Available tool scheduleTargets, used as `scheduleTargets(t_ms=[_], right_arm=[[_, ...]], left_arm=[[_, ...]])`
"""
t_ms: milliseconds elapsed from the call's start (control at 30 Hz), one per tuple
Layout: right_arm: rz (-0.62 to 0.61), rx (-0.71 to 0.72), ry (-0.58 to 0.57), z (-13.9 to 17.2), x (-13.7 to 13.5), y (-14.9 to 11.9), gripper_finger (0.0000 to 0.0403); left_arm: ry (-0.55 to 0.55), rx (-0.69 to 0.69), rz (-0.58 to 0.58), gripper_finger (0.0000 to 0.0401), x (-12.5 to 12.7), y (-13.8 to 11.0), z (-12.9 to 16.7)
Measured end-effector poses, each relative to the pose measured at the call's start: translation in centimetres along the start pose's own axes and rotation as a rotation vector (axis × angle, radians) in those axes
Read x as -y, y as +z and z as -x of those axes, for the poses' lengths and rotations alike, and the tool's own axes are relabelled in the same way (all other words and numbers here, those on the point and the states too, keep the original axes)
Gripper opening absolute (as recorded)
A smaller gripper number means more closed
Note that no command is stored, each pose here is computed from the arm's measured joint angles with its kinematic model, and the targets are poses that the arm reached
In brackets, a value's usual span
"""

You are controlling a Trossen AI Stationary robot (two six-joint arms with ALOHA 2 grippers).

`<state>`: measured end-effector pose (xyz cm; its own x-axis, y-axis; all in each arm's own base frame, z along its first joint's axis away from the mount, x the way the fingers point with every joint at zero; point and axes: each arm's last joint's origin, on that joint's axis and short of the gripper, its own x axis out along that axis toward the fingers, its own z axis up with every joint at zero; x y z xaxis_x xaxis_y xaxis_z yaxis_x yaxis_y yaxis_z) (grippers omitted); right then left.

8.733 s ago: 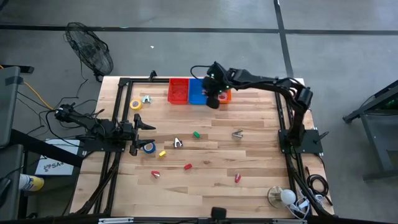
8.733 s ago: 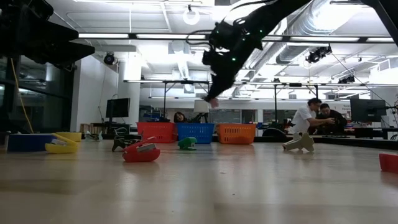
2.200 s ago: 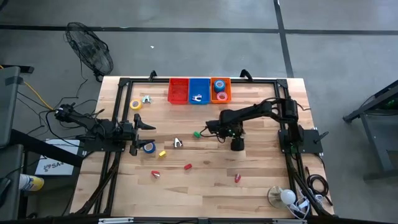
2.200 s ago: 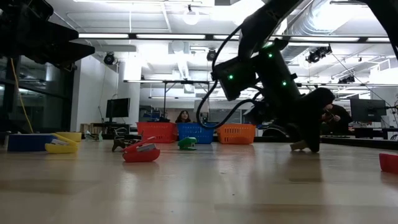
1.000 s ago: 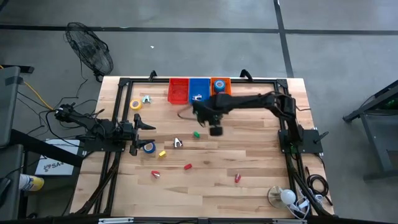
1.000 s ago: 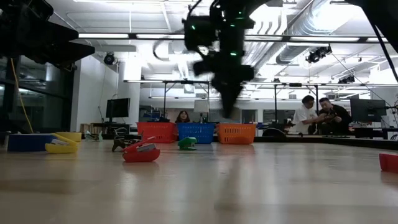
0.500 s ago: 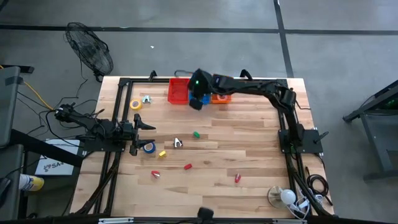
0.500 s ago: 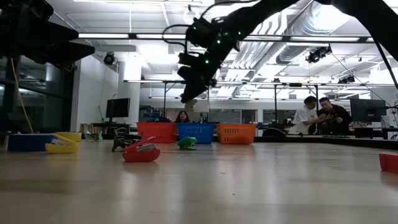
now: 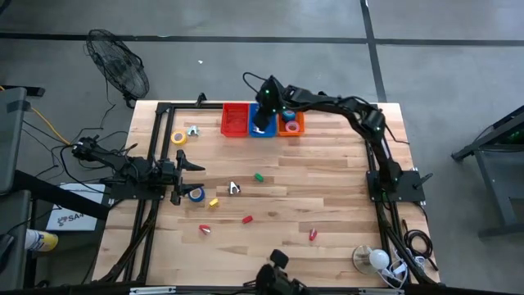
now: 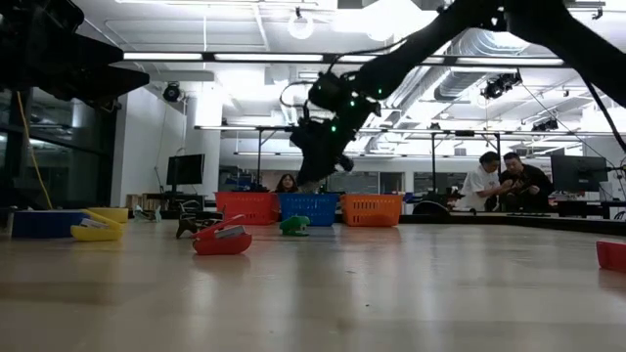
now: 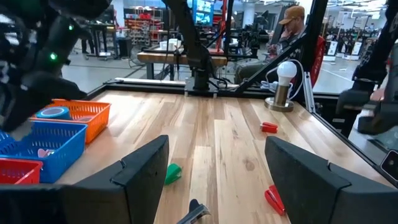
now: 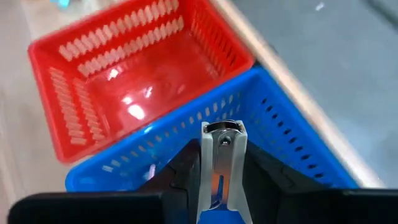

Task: Pick and place Stapler, Stapler remover, tape
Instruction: Put the gray staple remover into the blue bin

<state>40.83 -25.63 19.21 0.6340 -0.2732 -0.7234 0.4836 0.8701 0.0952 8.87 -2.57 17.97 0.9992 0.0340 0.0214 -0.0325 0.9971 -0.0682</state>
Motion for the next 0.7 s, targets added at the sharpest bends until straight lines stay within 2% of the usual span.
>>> scheduleTargets(t_ms=[100, 367, 700], right_arm=[[0.000, -0.017, 0.025, -0.63, 0.39, -0.43, 0.0084], [0.012, -0.029, -0.017, -1.11, 0.60, -0.75, 0.0104], [0.016, -0.034, -0.020, -1.09, 0.59, -0.79, 0.0107]], left_arm=[[0.005, 0.000, 0.000, 0.0262, -0.02, 0.00, 0.00], [-0.002, 0.000, 0.000, 0.0262, 0.01, 0.00, 0.00], [0.000, 0.000, 0.000, 0.0262, 0.00, 0.00, 0.00]])
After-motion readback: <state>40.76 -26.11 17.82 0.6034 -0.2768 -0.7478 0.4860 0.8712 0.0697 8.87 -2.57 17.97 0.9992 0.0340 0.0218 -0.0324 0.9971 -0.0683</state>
